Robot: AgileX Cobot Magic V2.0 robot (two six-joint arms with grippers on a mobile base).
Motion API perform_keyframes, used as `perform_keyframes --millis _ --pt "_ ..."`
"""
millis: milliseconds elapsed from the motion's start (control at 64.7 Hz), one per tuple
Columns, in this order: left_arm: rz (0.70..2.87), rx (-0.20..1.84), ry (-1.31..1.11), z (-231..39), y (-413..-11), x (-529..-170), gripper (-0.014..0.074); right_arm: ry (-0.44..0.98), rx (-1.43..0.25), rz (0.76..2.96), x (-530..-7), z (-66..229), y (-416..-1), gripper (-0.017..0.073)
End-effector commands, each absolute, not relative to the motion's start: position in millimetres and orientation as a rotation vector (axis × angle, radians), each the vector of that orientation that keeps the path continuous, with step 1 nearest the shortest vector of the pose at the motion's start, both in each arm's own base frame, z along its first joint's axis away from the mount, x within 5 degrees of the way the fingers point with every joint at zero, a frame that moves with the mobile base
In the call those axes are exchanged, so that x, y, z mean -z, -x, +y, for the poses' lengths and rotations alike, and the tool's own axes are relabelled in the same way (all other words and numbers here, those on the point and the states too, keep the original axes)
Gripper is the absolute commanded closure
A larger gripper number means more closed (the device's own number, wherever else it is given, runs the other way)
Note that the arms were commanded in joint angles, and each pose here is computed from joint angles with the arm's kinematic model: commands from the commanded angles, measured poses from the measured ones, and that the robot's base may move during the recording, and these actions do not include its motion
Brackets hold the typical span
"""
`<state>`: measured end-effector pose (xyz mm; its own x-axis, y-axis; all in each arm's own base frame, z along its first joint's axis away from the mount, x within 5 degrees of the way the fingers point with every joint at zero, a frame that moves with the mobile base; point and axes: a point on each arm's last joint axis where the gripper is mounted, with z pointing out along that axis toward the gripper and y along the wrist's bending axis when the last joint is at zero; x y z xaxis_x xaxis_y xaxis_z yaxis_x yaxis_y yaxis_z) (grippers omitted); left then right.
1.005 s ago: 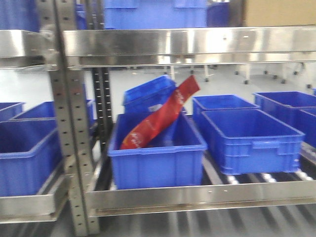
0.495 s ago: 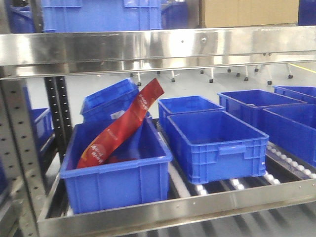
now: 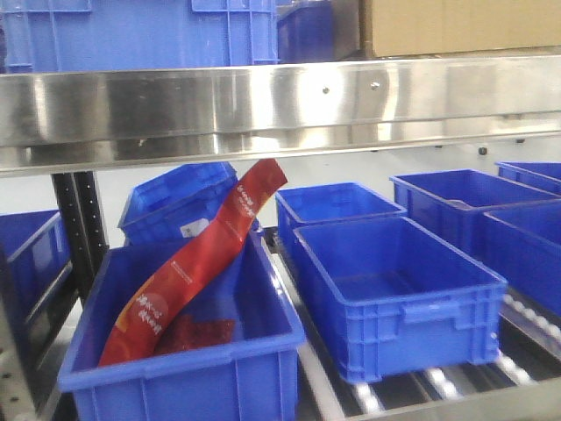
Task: Grab block from conveyor and place in blue bin
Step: 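Approach the shelf and position both grippers over a blue bin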
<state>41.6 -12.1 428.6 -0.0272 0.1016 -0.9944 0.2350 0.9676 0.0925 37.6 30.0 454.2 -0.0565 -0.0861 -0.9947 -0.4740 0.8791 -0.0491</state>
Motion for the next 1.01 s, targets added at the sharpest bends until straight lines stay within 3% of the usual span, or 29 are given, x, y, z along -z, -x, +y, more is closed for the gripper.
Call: perform_keyframes --millis 0,990 --pt "1.583 0.126 -0.259 -12.4 -40.4 -430.1 0.0704 0.438 -0.33 1.579 -458.5 28.9 -35.5 0.0721" --pt "1.583 0.126 -0.259 -12.4 -40.4 -430.1 0.0704 0.438 -0.33 1.579 -458.5 28.9 -35.5 0.0721"
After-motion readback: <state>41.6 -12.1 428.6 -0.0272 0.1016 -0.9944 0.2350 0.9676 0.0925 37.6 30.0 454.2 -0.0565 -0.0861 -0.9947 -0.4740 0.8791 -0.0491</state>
